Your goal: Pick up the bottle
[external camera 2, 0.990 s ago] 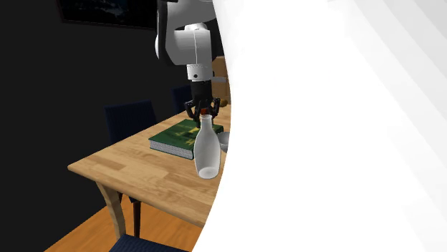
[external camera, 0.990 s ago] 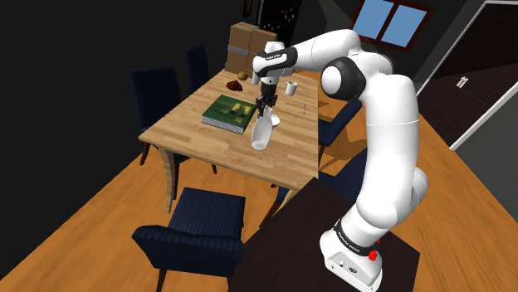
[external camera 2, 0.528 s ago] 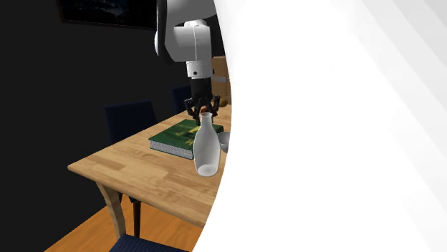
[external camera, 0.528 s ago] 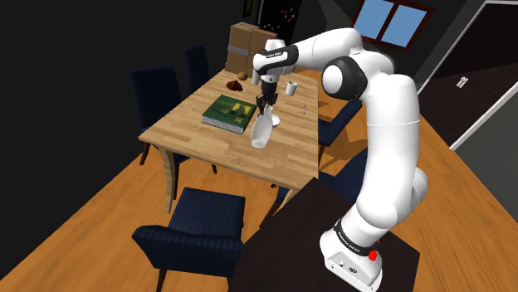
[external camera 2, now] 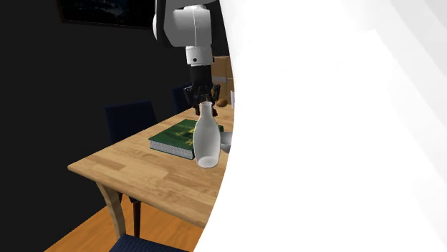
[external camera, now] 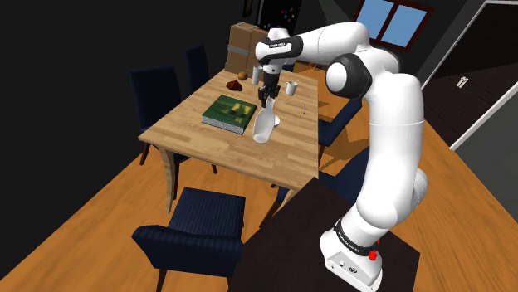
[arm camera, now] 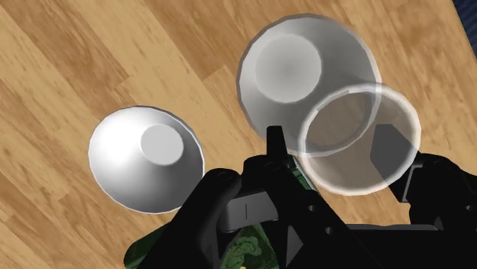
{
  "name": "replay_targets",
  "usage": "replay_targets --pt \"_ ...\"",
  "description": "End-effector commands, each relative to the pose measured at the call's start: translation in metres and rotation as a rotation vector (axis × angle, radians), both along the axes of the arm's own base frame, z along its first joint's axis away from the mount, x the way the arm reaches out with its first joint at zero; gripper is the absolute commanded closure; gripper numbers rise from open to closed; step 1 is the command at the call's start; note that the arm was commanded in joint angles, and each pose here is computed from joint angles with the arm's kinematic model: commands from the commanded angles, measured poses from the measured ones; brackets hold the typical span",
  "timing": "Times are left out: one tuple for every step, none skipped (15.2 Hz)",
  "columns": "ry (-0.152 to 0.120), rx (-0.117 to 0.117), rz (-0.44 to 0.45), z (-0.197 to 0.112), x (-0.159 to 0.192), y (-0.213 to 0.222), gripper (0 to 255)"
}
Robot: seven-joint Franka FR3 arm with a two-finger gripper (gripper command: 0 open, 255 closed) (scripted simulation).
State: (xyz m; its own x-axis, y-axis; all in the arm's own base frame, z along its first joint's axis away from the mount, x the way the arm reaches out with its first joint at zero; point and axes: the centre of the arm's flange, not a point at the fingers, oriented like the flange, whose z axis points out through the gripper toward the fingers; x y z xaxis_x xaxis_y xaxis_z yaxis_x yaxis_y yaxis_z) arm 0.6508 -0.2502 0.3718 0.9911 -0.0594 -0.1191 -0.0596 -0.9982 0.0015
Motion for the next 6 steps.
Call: replay_targets --pt "0.000 0.000 0.000 0.011 0.000 0.000 255" --pt "0.000 0.000 0.000 0.016 0.000 0.000 255" --pt "0.000 0.000 0.000 0.021 0.000 0.000 255" --pt "0.000 0.000 0.000 0.026 0.000 0.000 255" --pt "0.000 0.000 0.000 0.027 0.000 0.000 255" --pt "0.000 0.000 0.000 0.027 0.000 0.000 255"
